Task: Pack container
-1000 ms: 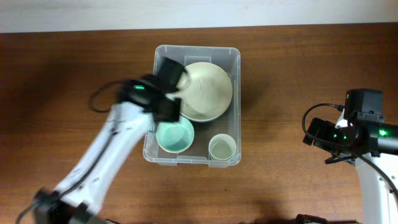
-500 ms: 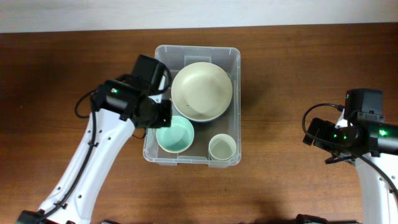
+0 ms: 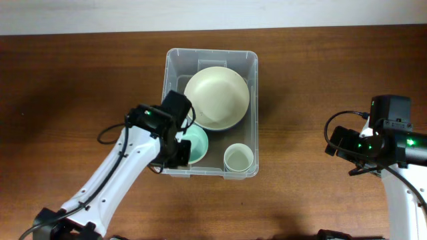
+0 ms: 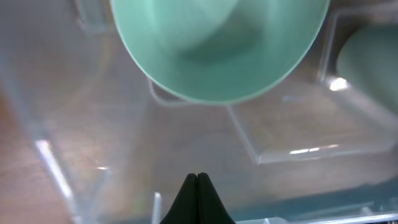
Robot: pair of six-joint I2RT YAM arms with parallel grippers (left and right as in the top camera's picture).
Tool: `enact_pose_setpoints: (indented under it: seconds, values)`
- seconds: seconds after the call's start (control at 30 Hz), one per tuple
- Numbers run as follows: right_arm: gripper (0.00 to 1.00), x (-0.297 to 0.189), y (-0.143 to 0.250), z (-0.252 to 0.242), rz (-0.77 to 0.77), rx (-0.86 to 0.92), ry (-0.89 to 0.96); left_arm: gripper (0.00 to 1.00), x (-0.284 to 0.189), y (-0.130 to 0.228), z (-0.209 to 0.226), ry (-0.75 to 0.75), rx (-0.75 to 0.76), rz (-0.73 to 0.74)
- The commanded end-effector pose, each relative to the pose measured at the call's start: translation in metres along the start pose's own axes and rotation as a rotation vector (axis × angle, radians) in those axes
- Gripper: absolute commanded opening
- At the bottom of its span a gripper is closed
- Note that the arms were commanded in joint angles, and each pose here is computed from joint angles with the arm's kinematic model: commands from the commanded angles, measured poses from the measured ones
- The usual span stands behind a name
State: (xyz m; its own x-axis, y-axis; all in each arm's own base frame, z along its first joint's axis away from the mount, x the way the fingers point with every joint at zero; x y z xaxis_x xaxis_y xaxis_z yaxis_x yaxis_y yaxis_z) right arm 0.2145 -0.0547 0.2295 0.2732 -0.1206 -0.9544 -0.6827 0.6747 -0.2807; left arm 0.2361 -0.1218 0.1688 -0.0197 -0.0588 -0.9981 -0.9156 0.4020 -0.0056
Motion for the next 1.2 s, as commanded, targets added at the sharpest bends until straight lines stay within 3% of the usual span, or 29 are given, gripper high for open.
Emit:
enact_pose_setpoints:
  seconds: [0.0, 0.57, 0.77, 0.93, 0.97, 1.1, 1.17]
  values:
    - [0.99, -0.001, 0.0, -0.001, -0.006, 0.0, -0.005, 0.01, 0.01, 0.012, -0.01, 0.059, 0.001, 0.058]
    - [0.99, -0.001, 0.0, -0.001, -0.007, 0.0, -0.005, 0.0, 0.011, 0.022, -0.016, 0.067, -0.006, 0.11]
    - [0.99, -0.001, 0.0, 0.0, -0.007, -0.004, -0.008, 0.02, 0.009, 0.004, -0.011, 0.027, 0.005, 0.016]
    - [0.99, -0.003, 0.002, 0.019, -0.041, -0.082, -0.048, 0.09, -0.028, -0.044, 0.001, -0.102, 0.019, -0.23]
    - [0.99, -0.004, 0.001, 0.029, -0.063, -0.112, -0.075, 0.18, -0.046, -0.056, 0.007, -0.157, 0.016, -0.295]
    - [0.99, -0.006, -0.002, 0.049, -0.114, -0.16, -0.134, 0.29, -0.078, -0.07, 0.029, -0.214, -0.047, -0.39]
    - [0.99, -0.007, -0.004, 0.06, -0.144, -0.207, -0.163, 0.41, -0.09, -0.073, 0.045, -0.224, -0.098, -0.424]
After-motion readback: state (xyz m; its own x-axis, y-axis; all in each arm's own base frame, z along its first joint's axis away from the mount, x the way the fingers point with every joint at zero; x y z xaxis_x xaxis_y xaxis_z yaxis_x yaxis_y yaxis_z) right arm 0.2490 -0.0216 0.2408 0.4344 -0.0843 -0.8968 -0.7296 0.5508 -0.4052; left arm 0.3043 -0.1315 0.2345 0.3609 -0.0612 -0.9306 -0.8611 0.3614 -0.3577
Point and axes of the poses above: each gripper's point midway between its finger pads, its own x axis out along the fingers, its own z axis along the line the jaws close on, y = z × x, the point moved 5 cm from there along -x, back along the fingers, and after that the axes turned 15 degrees about x, right-handed, at the moved point
